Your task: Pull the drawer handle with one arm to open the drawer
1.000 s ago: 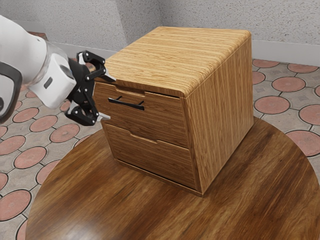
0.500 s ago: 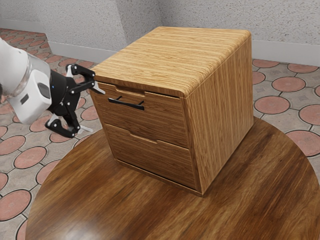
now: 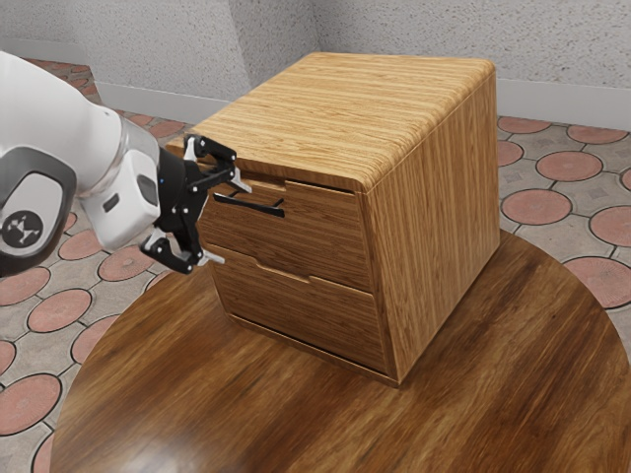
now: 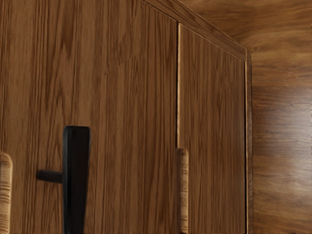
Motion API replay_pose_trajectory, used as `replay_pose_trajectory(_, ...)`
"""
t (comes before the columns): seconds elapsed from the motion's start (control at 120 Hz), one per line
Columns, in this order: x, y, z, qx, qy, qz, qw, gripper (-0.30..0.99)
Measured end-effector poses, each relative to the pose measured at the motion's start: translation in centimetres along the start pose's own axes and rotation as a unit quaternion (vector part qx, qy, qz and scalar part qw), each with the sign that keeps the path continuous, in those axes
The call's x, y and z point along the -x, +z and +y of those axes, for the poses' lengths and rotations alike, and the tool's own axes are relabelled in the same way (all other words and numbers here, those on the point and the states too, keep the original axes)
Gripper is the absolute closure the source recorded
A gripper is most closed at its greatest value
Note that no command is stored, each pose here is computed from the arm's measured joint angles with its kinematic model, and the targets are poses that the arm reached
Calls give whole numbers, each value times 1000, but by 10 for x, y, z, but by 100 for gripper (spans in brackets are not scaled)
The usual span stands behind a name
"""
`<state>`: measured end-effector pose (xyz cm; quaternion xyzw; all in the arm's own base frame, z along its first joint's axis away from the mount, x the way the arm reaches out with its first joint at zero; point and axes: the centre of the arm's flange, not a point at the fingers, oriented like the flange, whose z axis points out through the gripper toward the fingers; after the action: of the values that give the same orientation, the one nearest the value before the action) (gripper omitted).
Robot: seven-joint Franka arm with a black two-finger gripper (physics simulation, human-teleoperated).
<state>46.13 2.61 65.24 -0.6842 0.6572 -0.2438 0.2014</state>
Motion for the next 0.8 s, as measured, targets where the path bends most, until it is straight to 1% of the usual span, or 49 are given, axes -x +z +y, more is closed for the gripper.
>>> replay_pose_trajectory(0.275,1,17,1,13,10,-3,1000,0)
replay_pose_trajectory(0.8,8,14,9,18,16,-2,1000,1)
